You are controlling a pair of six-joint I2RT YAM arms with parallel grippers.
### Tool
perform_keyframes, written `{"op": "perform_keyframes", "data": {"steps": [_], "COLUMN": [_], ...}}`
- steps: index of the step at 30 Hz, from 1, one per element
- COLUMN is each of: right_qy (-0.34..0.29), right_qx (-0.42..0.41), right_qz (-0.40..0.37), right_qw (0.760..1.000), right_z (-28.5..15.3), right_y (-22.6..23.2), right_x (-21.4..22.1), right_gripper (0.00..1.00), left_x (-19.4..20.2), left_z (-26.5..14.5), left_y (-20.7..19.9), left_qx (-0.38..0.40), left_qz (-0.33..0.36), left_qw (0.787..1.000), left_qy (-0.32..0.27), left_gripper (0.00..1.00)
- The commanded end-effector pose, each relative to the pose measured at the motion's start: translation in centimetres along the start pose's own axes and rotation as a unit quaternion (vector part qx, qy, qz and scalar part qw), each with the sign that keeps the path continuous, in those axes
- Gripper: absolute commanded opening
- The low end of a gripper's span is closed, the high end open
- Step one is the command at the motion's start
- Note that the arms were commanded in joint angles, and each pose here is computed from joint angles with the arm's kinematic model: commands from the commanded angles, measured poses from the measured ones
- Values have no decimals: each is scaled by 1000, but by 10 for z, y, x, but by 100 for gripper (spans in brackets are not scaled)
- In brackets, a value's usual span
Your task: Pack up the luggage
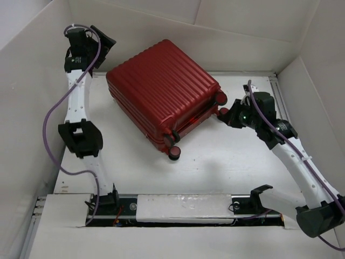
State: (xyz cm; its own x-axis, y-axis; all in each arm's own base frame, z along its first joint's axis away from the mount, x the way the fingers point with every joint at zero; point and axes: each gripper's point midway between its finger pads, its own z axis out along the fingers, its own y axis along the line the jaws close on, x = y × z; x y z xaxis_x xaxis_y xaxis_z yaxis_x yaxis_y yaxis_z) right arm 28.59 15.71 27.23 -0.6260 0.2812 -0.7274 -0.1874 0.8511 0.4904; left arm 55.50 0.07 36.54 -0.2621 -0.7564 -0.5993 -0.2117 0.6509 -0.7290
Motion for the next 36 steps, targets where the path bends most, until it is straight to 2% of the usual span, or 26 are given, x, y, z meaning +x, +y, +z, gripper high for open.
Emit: {"op": "perform_keyframes", "data": {"steps": [1, 2, 3, 7, 9, 13, 16, 18, 20, 21, 22, 23, 24, 25, 26, 27, 28, 30, 31, 32, 33, 34, 35, 36], "right_qy": [23, 20, 27, 37, 48, 46, 61, 79, 82, 79, 80, 79, 67, 69, 70, 73, 62, 80, 72, 103, 111, 92, 118, 134], "right_qx": [-7, -3, 8, 15, 14, 27, 64, 78, 76, 65, 60, 48, 40, 33, 27, 1, -22, -44, -87, -79, -87, -114, -106, -103], "right_qz": [13, 13, 19, 34, 43, 66, 85, 93, 90, 80, 70, 53, 46, 37, 28, 25, 23, 19, 10, 11, -1, -13, -6, -7], "right_qw": [1000, 1000, 999, 999, 998, 996, 992, 989, 990, 992, 993, 994, 996, 996, 997, 997, 998, 996, 994, 991, 990, 989, 987, 986], "right_z": [8, 12, 19, 45, 61, 97, 131, 157, 175, 188, 193, 198, 202, 210, 213, 217, 222, 237, 238, 251, 256, 253, 254, 267], "right_y": [-1, -3, -10, -14, -17, -22, -38, -46, -44, -35, -30, -20, -13, -7, -5, 9, 21, 27, 51, 45, 49, 71, 70, 66], "right_x": [9, 7, 13, 15, 16, 12, 18, 29, 28, 23, 22, 22, 9, 11, 9, 9, -2, 3, -17, -3, -5, -34, -29, -22], "right_gripper": [0, 0, 0, 0, 2, 2, 2, 1, 0, 0, 0, 0, 0, 0, 0, 0, 0, 1, 1, 2, 2, 4, 4, 6], "left_x": [-14, -9, -1, 29, 39, 58, 89, 115, 159, 168, 202, 213, 216, 226, 255, 266, 272, 312, 320, 328, 349, 355, 355, 367], "left_z": [16, 28, 53, 93, 101, 112, 120, 106, 96, 77, 67, 57, 34, 24, 10, -3, -26, -56, -82, -96, -113, -126, -152, -166], "left_y": [-18, -18, 8, 27, 23, 27, 52, 33, 46, 25, 48, 45, 27, 29, 54, 55, 37, 66, 50, 51, 75, 79, 66, 85], "left_qx": [42, 55, 38, 62, 100, 129, 121, 138, 142, 161, 140, 151, 171, 167, 142, 145, 161, 111, 126, 122, 94, 88, 110, 83], "left_qz": [6, 2, -21, -30, -29, -40, -55, -26, -1, 15, 3, 11, 26, 29, 19, 26, 50, 69, 91, 94, 89, 82, 80, 59], "left_qw": [999, 998, 998, 993, 988, 980, 973, 968, 960, 956, 950, 946, 943, 943, 940, 937, 936, 930, 927, 927, 924, 925, 926, 928], "left_qy": [16, 28, 45, 92, 111, 145, 189, 210, 243, 245, 279, 285, 283, 285, 310, 317, 310, 343, 342, 343, 359, 360, 352, 359], "left_gripper": [92, 91, 89, 88, 88, 88, 88, 87, 87, 87, 87, 87, 87, 87, 87, 85, 85, 85, 85, 85, 85, 85, 85, 85]}}
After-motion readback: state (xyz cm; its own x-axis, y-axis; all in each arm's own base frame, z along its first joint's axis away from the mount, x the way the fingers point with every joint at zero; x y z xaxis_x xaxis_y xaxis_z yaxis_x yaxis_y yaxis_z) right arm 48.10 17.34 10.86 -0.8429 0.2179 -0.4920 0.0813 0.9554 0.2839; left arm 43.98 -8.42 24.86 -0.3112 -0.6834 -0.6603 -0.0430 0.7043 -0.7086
